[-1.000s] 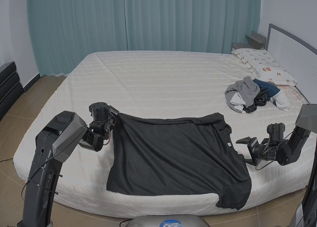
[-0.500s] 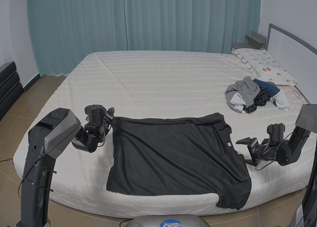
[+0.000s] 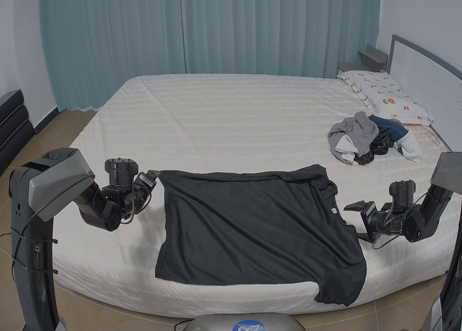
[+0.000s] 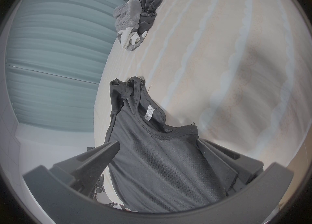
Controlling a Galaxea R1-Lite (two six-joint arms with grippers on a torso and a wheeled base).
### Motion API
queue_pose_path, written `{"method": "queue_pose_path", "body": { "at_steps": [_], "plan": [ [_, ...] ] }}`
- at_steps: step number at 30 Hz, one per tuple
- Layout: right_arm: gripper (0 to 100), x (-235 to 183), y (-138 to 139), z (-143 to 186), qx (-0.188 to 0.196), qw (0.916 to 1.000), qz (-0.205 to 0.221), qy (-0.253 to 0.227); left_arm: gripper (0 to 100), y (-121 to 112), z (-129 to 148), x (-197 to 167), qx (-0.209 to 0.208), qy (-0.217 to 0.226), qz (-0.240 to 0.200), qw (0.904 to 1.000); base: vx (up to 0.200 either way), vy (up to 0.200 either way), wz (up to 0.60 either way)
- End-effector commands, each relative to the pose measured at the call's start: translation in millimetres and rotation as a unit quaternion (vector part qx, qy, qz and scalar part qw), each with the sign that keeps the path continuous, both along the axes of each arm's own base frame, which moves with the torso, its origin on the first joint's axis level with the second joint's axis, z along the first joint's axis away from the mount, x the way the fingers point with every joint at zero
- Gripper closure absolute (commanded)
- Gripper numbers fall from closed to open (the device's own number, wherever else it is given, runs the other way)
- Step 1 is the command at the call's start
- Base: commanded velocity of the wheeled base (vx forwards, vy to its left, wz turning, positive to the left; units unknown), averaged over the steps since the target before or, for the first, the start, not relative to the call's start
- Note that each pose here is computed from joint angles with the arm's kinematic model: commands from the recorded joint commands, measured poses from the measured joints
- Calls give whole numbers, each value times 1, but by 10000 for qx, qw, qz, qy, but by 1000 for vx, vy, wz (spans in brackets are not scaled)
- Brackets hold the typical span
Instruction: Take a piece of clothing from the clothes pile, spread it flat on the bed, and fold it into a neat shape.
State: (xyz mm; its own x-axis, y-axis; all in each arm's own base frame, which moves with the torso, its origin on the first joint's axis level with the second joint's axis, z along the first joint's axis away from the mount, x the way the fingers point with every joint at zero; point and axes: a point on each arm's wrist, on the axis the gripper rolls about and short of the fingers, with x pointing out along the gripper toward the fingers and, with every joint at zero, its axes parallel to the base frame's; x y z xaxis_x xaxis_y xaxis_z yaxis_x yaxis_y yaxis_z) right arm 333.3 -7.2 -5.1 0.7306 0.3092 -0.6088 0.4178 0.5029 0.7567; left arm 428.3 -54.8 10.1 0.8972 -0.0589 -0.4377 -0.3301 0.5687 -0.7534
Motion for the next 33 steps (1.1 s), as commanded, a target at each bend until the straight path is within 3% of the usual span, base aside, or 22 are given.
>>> {"method": "queue_pose_path", "body": {
  "at_steps": [1, 4, 10, 11, 17, 20, 26, 33],
  "plan": [
    [0, -1, 0, 0, -6, 10000, 4, 3, 0, 4, -11, -30, 69, 481, -38, 9988, 0, 0, 0],
    [0, -1, 0, 0, -6, 10000, 4, -5, 0, 6, -20, -49, 74, 781, -125, 9968, 0, 0, 0],
    [0, -1, 0, 0, -6, 10000, 4, 3, 0, -3, -23, -81, 235, 1122, -747, 9906, 0, 0, 0],
    [0, -1, 0, 0, -6, 10000, 4, 10, 0, -9, -24, -94, 252, 1264, -1051, 9861, 0, 0, 0],
    [0, -1, 0, 0, -6, 10000, 4, 3, 0, -20, -26, -113, 387, 1375, -1539, 9777, 0, 0, 0],
    [0, -1, 0, 0, -6, 10000, 4, 10, 0, -26, -33, -124, 708, 1513, -1864, 9682, 0, 0, 0],
    [0, -1, 0, 0, -1, 10000, 10, 10, 0, -36, -36, -135, 824, 1622, -2056, 9616, 0, 0, 0],
    [0, -1, 0, 0, -6, 10000, 4, 10, 0, -37, -37, -135, 834, 1618, -2082, 9610, 0, 0, 0]
  ]
}}
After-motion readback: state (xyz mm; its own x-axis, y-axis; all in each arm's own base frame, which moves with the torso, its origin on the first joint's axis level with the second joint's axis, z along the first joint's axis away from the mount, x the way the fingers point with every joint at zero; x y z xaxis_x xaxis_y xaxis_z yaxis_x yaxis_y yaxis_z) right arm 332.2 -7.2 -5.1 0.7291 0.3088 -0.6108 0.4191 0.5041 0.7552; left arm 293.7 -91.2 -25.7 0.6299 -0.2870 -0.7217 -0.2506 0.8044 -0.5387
